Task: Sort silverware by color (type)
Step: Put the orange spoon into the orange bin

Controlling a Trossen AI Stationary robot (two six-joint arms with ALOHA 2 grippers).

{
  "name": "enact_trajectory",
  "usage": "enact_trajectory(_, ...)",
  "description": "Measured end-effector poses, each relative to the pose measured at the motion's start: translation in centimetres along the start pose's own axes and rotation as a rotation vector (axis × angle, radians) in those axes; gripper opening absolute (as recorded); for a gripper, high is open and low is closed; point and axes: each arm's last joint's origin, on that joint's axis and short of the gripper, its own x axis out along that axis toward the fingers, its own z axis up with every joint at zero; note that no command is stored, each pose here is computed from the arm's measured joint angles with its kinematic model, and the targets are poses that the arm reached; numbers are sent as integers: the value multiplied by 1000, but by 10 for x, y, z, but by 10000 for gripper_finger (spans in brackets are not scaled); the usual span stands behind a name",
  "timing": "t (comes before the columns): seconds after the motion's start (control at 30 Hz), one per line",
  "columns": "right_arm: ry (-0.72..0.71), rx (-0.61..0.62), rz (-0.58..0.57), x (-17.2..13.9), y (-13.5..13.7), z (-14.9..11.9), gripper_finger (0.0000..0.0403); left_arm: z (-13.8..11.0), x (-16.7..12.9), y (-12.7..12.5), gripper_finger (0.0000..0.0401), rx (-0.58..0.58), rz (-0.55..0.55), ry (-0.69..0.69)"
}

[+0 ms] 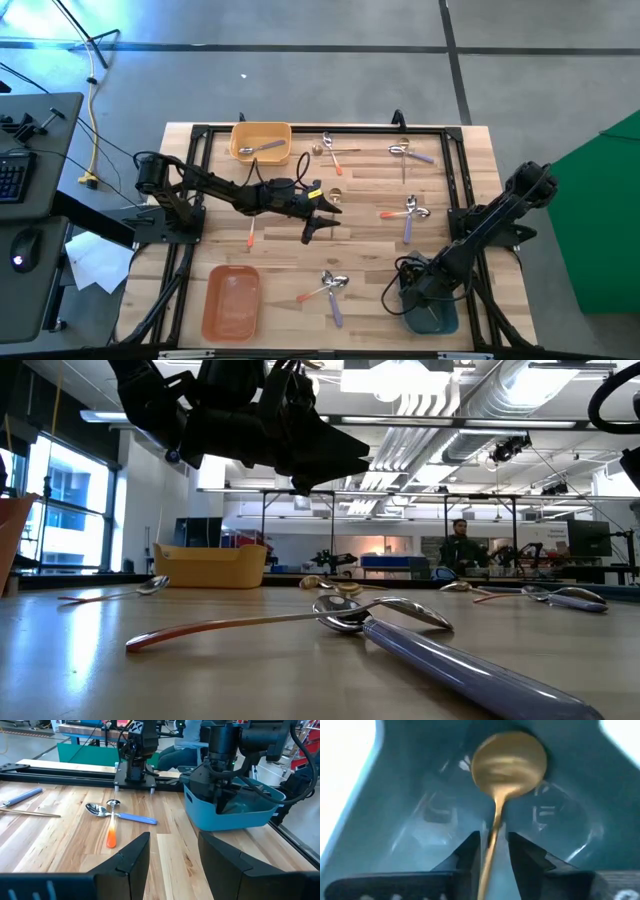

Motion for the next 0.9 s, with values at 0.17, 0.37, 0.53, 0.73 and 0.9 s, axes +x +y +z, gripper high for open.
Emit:
enact_trajectory(0.17, 8, -24, 3, -9, 8, -2, 89, 0, 0, 0, 158, 0, 0, 0)
enact_trajectory(0.37, 6, -60, -57, -31, 18, -4, 89, 0, 0, 0, 158, 1, 0, -5)
enact_trajectory(0.53, 23, -50, -105, -60, 29, -6, 87, 2, 0, 0, 158, 3, 0, -21)
enact_trajectory(0.73, -62, -152, -37, -79, 44, -2, 50, 2, 0, 1, 158, 5, 2, -21)
enact_trajectory(0.9, -85, -282, -38, -80, 45, 8, 5, 2, 0, 1, 158, -6, 2, -23)
